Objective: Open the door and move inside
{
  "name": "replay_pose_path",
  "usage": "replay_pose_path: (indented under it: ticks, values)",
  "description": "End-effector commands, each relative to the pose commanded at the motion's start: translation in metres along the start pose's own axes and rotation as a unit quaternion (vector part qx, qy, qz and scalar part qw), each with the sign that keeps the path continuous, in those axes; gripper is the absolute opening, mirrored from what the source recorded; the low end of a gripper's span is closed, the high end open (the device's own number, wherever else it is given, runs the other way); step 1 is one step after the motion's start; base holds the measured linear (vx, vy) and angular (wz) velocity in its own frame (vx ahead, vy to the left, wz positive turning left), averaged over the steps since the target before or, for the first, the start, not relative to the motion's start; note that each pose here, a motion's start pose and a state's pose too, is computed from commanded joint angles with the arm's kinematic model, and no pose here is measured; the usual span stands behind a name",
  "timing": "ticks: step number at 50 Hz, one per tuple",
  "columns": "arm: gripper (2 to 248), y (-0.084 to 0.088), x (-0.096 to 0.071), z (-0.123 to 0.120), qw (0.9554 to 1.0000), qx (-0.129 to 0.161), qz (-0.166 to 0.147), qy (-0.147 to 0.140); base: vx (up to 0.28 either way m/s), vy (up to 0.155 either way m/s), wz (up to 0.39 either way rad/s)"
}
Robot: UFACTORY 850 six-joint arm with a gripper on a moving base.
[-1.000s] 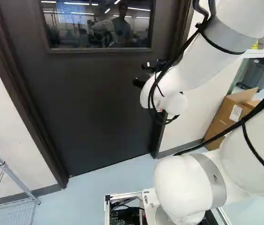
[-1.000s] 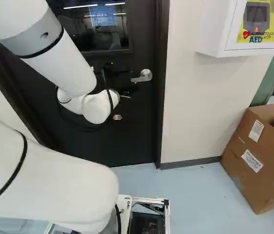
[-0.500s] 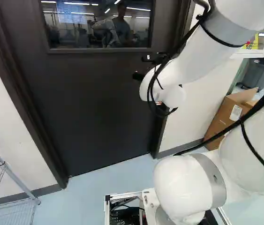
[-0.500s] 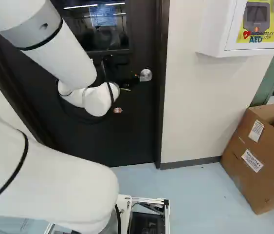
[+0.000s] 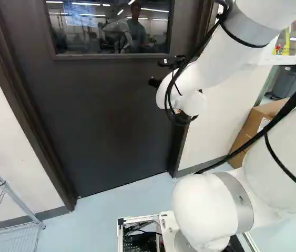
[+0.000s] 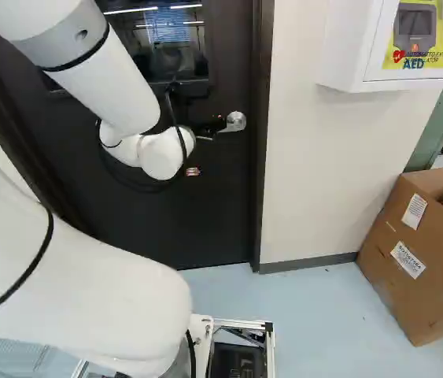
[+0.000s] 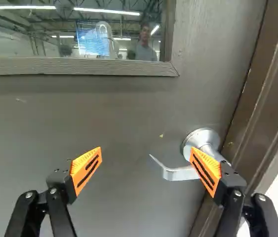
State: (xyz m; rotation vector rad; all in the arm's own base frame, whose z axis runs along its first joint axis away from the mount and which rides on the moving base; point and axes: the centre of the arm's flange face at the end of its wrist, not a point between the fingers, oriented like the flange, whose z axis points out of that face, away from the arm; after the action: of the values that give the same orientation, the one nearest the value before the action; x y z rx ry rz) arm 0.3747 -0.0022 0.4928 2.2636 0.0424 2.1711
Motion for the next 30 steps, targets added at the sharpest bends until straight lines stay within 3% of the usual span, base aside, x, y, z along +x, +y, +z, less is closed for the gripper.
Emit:
replay_pose_path:
  ticks: [17,30]
  values:
    - [247,0.009,0.001,0.013,0.9997,0.009,-0.021,-0.003,0.000,0.000,0.000]
    - [247,0.014,-0.007,0.031,0.9989,0.021,-0.037,-0.018,0.000,0.000,0.000]
